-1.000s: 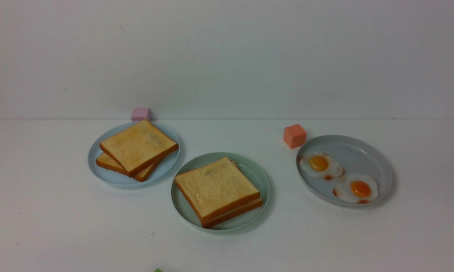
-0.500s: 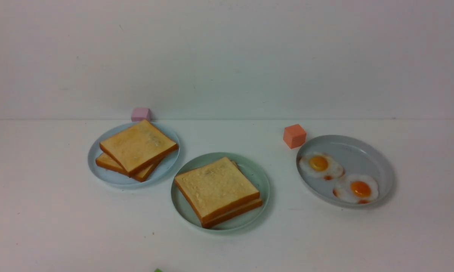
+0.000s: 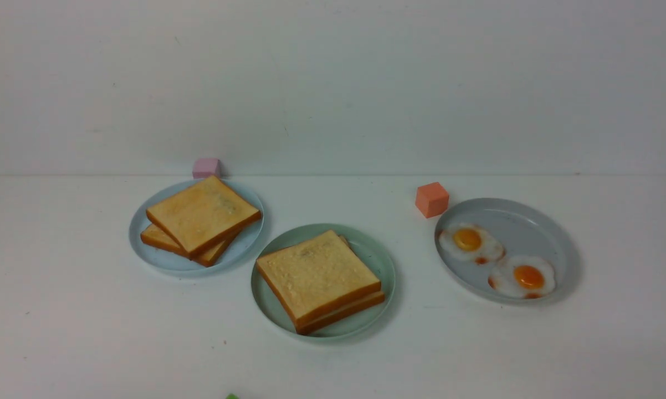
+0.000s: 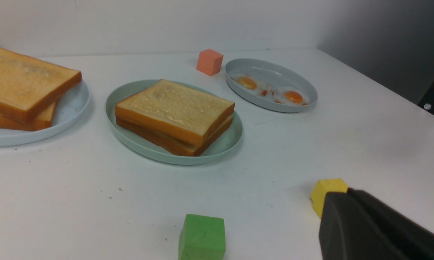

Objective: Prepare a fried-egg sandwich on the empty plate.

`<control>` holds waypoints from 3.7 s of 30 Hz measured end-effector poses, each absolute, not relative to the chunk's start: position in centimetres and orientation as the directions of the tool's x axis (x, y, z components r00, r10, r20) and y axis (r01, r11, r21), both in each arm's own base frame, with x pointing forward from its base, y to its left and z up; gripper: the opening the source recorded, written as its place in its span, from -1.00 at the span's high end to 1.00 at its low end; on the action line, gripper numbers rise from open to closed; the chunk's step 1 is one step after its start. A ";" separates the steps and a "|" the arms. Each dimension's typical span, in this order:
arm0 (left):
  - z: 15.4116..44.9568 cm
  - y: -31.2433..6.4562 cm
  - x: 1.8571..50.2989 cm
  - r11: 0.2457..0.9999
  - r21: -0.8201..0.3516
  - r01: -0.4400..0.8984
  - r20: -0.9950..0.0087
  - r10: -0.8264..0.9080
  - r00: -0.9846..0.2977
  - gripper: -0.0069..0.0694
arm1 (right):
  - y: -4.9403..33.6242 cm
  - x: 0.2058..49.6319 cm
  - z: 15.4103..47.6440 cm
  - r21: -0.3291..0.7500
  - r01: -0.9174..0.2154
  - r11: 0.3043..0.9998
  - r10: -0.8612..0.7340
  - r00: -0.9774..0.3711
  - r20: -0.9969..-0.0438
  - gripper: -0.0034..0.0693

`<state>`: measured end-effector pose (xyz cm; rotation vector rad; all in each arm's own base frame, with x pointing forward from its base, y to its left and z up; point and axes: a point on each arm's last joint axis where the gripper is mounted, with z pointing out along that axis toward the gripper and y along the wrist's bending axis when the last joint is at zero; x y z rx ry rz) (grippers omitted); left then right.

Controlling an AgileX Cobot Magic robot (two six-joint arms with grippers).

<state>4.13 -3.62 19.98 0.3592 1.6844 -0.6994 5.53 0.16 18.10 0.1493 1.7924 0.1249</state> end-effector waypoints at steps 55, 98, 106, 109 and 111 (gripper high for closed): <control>17.2 -0.2 5.3 0.950 -0.307 -0.050 -0.908 -0.308 -0.282 0.85 | 0.0 5.2 17.3 0.083 0.041 0.996 0.091 -0.298 -0.950 0.90; 16.8 -0.2 5.2 0.945 -0.321 -0.066 -0.893 -0.325 -0.310 0.85 | 0.0 5.2 17.3 0.083 0.041 0.996 0.091 -0.298 -0.950 0.78; 16.8 -0.2 5.2 0.945 -0.321 -0.066 -0.893 -0.326 -0.310 0.83 | 0.0 5.2 17.3 0.083 0.041 0.996 0.091 -0.298 -0.950 0.74; 16.8 -0.2 5.2 0.945 -0.321 -0.066 -0.893 -0.326 -0.310 0.82 | 0.0 5.2 17.3 0.083 0.041 0.996 0.091 -0.298 -0.950 0.73; 16.8 -0.2 5.2 0.945 -0.321 -0.066 -0.893 -0.326 -0.310 0.82 | 0.0 5.2 17.3 0.083 0.041 0.996 0.091 -0.298 -0.950 0.72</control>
